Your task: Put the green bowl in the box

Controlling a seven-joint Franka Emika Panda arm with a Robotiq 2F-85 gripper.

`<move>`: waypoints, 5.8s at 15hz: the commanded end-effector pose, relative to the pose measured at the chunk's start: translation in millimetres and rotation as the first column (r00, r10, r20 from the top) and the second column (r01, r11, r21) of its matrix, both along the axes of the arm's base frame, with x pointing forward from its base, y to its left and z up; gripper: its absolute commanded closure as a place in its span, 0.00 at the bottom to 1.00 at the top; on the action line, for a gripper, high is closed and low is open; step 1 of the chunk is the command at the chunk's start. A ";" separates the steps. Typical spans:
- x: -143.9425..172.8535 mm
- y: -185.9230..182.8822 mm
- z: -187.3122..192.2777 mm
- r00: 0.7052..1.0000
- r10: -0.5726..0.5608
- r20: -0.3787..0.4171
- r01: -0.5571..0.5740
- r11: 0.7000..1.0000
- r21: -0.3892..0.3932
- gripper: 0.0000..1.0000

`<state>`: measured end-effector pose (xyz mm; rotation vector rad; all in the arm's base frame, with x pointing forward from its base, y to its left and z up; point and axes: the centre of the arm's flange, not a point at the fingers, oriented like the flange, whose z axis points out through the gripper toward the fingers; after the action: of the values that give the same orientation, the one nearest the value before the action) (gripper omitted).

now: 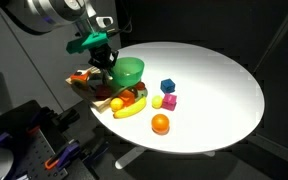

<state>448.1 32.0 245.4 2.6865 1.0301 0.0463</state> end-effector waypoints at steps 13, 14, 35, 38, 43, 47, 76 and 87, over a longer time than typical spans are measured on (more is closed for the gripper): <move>-15.1 59.5 -12.4 0.989 0.140 0.044 -0.141 0.989 0.034 0.98; -14.7 61.0 -14.2 0.988 0.145 0.042 -0.146 0.989 0.028 0.98; -15.2 67.8 -36.7 0.989 0.144 0.016 -0.144 0.990 0.007 0.17; -16.4 67.6 -31.7 0.990 0.141 0.025 -0.141 0.990 0.020 0.00; -16.6 68.5 -10.7 0.990 0.117 0.082 -0.123 0.990 0.067 0.00; -15.5 65.5 10.4 0.990 0.042 0.132 -0.057 0.992 0.113 0.00; -72.1 -38.7 134.7 0.860 -0.479 -0.179 0.504 0.853 0.139 0.00; -74.8 -47.5 165.7 0.840 -0.531 -0.112 0.542 0.814 0.208 0.00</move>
<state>373.3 -15.5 411.2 3.1057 0.2445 -0.0093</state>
